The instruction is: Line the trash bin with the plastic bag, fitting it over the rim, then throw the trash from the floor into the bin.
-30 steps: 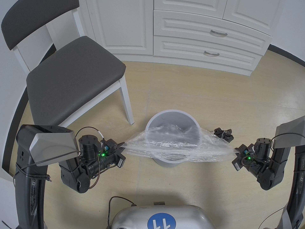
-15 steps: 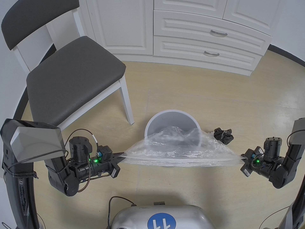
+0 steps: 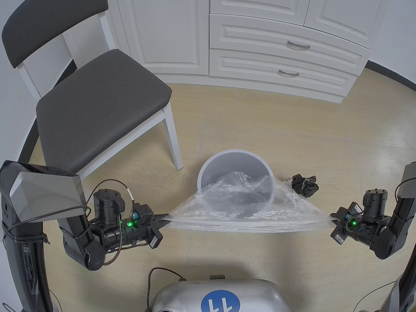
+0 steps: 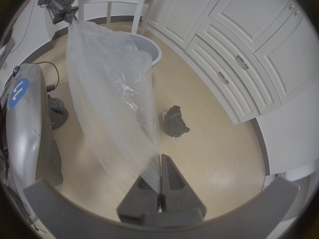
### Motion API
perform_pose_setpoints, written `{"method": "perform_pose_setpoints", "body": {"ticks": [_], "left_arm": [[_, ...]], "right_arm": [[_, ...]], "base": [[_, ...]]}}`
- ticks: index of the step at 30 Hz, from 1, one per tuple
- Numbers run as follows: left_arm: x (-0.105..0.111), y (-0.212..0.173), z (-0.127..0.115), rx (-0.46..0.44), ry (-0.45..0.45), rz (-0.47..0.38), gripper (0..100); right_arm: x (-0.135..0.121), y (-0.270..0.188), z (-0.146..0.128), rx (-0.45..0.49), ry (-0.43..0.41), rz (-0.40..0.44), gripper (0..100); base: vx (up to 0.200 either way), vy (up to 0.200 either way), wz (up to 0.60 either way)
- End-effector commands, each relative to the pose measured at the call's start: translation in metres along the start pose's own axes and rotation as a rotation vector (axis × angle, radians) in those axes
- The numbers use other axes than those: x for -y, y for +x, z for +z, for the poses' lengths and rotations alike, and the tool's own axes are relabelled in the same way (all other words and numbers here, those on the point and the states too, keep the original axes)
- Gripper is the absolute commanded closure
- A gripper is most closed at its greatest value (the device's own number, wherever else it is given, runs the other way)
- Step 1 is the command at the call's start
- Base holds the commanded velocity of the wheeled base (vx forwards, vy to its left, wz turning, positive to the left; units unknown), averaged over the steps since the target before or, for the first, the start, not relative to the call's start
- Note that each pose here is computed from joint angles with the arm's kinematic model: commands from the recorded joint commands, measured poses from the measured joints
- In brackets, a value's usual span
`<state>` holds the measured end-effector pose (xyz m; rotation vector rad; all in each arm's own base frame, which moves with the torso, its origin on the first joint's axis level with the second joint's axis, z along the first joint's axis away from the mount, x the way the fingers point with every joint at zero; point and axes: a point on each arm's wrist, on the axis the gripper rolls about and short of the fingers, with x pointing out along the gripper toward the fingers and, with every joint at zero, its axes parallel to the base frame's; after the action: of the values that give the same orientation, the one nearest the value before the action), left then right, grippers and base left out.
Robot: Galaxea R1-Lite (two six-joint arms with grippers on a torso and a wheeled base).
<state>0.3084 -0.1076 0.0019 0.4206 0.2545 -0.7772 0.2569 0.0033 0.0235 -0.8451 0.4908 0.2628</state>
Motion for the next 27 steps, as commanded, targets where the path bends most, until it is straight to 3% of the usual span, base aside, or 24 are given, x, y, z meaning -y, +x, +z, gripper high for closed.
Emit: {"method": "perform_pose_setpoints", "body": {"ticks": [1,6,15,19,27], "left_arm": [[0.009,0.005,-0.01,-0.033,0.006,-0.034,100],[0.01,-0.001,-0.009,-0.034,0.033,-0.041,100],[0.011,0.019,-0.026,-0.051,0.015,-0.062,100],[0.002,0.039,-0.031,-0.041,-0.008,-0.004,100],[-0.003,0.058,-0.011,0.064,-0.091,0.134,100]], "right_arm": [[-0.009,0.001,-0.003,-0.015,-0.015,0.041,100],[-0.001,-0.008,-0.001,0.001,-0.012,0.004,100],[-0.015,0.021,-0.006,-0.029,-0.019,0.059,100],[-0.021,0.043,-0.004,-0.016,0.039,0.058,100],[-0.022,0.059,0.009,0.086,0.14,-0.032,100]], "base": [[0.0,0.0,0.0],[0.0,0.0,0.0],[0.0,0.0,0.0],[0.0,0.0,0.0],[0.0,0.0,0.0]]}}
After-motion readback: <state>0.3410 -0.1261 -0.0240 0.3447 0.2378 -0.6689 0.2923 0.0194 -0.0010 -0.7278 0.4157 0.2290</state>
